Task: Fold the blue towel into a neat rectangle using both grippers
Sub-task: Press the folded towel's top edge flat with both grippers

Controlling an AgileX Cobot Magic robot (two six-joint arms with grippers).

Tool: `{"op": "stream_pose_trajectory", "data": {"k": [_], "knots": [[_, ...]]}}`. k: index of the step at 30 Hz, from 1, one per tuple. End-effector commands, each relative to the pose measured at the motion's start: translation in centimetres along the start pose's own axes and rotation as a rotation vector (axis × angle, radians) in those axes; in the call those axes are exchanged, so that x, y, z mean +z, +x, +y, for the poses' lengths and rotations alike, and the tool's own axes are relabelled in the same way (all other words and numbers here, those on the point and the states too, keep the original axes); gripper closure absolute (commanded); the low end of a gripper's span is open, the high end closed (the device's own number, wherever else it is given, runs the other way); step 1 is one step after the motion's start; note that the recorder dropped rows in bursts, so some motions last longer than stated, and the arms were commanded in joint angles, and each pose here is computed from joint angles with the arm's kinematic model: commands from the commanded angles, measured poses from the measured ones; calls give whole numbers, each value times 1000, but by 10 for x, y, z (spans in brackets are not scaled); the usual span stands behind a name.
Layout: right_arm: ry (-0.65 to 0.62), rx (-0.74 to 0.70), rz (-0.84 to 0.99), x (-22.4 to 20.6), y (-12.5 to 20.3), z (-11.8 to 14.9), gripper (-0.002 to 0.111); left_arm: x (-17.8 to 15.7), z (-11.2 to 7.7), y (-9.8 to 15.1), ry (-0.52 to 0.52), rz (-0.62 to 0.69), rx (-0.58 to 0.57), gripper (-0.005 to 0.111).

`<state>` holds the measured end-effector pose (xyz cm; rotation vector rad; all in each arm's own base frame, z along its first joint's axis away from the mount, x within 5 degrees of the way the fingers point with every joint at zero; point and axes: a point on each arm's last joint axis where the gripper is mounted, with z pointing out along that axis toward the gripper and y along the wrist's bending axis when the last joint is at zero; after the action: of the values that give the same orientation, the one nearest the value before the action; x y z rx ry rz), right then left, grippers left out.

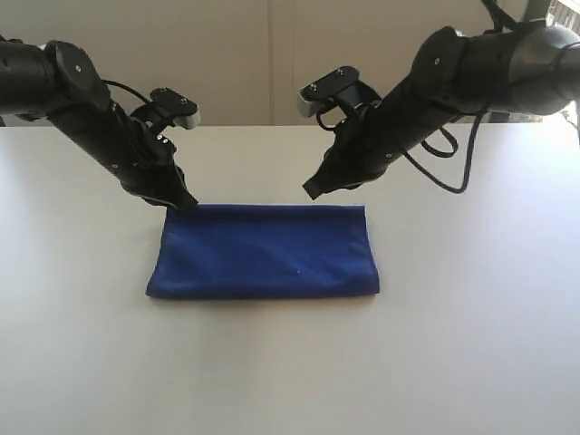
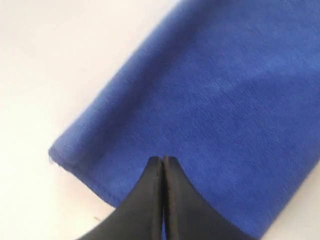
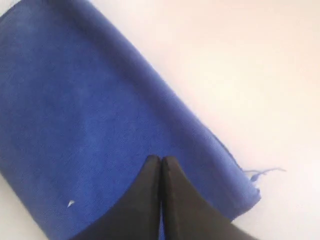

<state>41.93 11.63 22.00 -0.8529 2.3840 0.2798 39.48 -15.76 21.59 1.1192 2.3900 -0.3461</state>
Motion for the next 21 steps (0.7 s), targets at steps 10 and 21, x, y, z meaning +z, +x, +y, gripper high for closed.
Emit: {"op": "stream_pose_trajectory", "data": {"k": [10, 21], "knots": [[-57, 151, 115, 73, 19, -50, 108, 68, 20, 2, -3, -6, -60, 107], [22, 195, 78, 80, 30, -74, 108, 71, 29, 5, -47, -13, -44, 107]]}}
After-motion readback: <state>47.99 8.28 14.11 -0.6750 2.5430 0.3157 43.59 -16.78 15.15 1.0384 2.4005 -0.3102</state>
